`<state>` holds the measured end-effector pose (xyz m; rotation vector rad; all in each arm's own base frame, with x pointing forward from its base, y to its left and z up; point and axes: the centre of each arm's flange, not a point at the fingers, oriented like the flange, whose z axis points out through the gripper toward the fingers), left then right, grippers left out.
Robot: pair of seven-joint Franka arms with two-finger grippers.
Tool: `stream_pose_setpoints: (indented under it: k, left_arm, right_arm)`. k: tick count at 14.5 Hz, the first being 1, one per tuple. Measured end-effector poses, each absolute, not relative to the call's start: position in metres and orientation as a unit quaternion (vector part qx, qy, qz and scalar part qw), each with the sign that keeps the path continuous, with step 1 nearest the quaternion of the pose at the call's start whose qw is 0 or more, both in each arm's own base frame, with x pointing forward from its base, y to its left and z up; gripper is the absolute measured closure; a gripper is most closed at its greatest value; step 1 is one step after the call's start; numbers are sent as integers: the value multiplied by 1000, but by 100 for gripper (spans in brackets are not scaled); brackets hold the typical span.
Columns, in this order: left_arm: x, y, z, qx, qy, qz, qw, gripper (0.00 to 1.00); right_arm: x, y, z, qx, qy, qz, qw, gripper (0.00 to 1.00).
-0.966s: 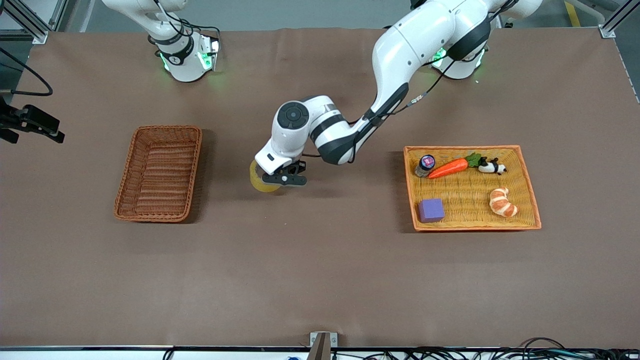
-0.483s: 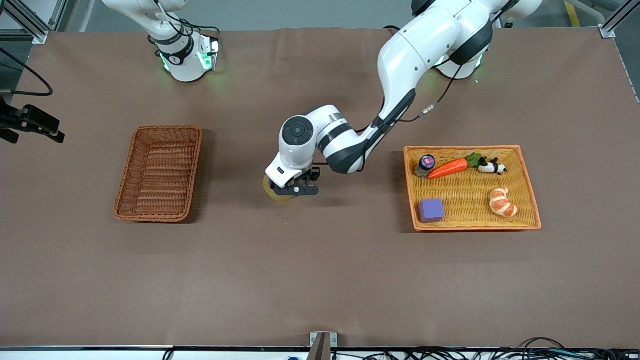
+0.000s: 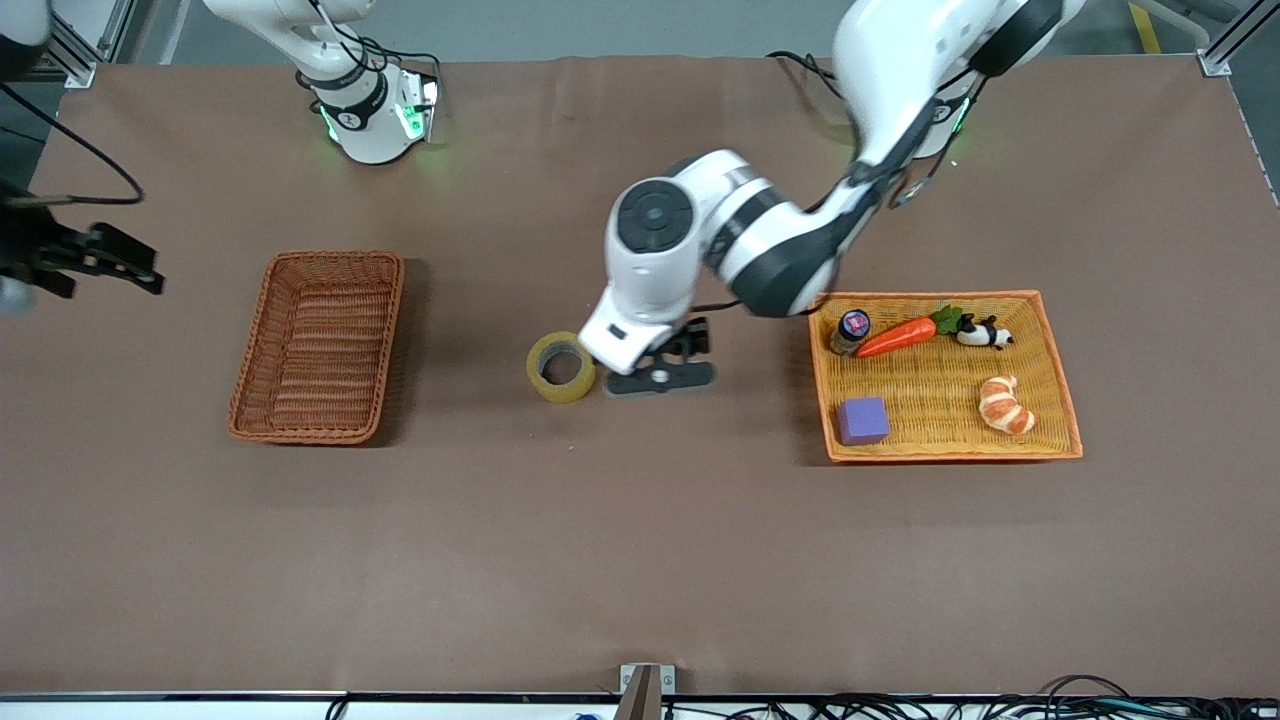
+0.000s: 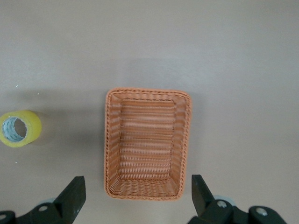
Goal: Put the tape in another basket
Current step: 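Set the tape down with the left gripper while the right gripper reaches, then grasp the tape roll with the right gripper while the left gripper withdraws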
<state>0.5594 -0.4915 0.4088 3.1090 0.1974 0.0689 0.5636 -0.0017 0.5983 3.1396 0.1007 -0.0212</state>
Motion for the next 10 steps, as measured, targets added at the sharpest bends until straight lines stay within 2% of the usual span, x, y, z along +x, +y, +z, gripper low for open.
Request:
stream_pose_setpoints:
  k: [4, 10]
  left_arm:
    - [558, -415, 451, 999, 39, 30, -10, 0]
    - [567, -288, 521, 999, 26, 27, 31, 0]
  right_arm:
    - [564, 96, 549, 1000, 16, -20, -1, 0]
    - [554, 230, 436, 999, -2, -30, -18, 0]
